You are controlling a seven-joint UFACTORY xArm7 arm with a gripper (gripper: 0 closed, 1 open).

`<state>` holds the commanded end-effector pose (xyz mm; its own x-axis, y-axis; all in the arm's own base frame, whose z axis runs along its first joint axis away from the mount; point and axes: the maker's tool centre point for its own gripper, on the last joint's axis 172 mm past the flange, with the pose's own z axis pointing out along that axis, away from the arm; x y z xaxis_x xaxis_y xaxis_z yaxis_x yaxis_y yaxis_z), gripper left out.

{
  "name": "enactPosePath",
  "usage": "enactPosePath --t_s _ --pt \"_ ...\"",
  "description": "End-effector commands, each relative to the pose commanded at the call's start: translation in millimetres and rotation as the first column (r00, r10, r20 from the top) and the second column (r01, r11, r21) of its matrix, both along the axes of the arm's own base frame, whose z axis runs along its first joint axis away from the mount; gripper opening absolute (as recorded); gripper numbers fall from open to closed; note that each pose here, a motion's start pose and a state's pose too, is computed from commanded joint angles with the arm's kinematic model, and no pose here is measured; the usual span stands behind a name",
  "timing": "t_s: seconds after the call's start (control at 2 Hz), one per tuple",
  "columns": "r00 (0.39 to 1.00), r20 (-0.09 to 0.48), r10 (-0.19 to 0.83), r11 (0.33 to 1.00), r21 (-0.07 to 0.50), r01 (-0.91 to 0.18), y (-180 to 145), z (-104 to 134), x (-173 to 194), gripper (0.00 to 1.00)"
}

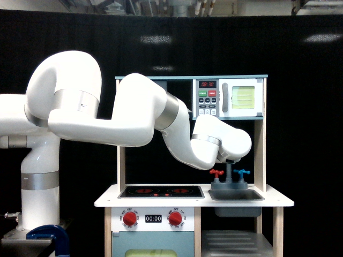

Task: Turn on the faucet

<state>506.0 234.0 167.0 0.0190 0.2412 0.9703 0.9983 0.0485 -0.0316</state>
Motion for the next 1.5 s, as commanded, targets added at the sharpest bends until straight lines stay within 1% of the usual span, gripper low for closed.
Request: enactPosePath --t_s 0.5,1.0,1.5 --pt "1.0 0.0 0.0 1.0 0.0 0.0 -9 4 -13 1.0" --pt "1.0 0.0 0.0 1.0 0.0 0.0 -76 12 -60 1.0" --pt "1.0 0.0 0.0 1.0 0.0 0.0 -143 5 -119 1.0"
